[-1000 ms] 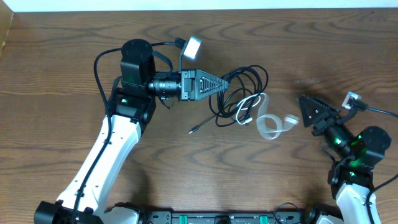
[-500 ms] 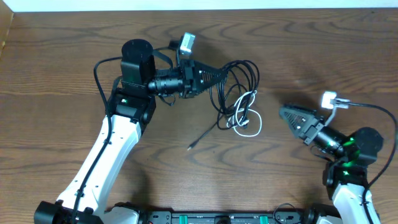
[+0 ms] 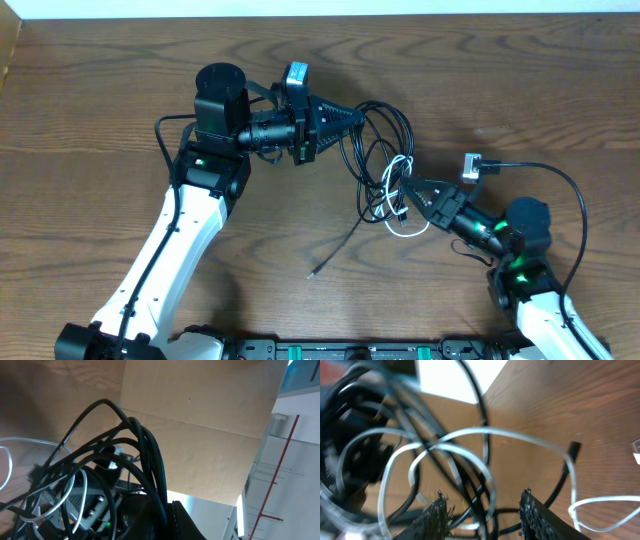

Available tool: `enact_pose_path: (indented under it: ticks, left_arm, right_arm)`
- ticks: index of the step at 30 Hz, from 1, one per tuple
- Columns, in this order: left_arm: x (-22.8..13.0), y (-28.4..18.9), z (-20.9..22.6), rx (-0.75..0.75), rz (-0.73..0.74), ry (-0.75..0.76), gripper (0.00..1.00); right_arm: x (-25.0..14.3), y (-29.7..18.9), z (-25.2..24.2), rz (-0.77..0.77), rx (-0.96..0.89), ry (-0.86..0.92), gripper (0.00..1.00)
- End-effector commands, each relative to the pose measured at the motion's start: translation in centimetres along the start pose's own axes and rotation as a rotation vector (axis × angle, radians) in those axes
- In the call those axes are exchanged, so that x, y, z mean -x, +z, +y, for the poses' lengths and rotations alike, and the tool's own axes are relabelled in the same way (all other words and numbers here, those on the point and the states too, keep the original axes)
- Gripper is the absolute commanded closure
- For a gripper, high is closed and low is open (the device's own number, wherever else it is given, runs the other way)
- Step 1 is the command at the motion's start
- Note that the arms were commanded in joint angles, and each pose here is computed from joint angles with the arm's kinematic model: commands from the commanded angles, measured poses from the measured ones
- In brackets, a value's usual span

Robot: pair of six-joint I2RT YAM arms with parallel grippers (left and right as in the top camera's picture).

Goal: Untangle cables

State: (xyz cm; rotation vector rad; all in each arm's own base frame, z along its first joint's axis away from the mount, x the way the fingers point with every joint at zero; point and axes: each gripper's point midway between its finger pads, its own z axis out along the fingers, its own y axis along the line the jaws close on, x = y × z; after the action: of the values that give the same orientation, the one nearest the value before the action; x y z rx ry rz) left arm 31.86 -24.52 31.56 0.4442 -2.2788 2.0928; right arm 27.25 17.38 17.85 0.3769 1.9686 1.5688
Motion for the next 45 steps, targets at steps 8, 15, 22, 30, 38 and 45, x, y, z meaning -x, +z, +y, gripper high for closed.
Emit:
enact_pose_path:
  ticks: [8,15,22,30,38,45]
  left_arm:
    - [-1.1,-0.4,-1.1,-0.016,0.043,0.044,0.92]
    - [-1.1,-0.4,-1.1,-0.016,0.043,0.044,0.92]
    - [-1.1,-0.4,-1.1,-0.016,0.043,0.044,0.92]
    - [-2.0,0.4,-1.0,-0.01,0.074,0.047,0.92]
    - [-2.9,1.1,-0.9,-0.005,0.102,0.049,0.92]
    - [-3.1,1.0,-0.9,-0.005,0.117,0.049,0.92]
  right_arm:
    - [2.2,0.7,-2.0,-0.162,-0.087,0.147,0.61]
    - [3.0,0.7,-1.2,-0.196,-0.056,0.134,0.62]
    - [1.8,1.5,-1.6,-0.172,-0.076,0.116,0.64]
    - [0.2,3.2,-3.8,-0.133,-0.137,0.105,0.65]
    - [0.7,3.6,-3.5,-0.162,-0.117,0.085,0.64]
    - [2.1,3.5,0.7,-0.214,0.033,-0.109,0.59]
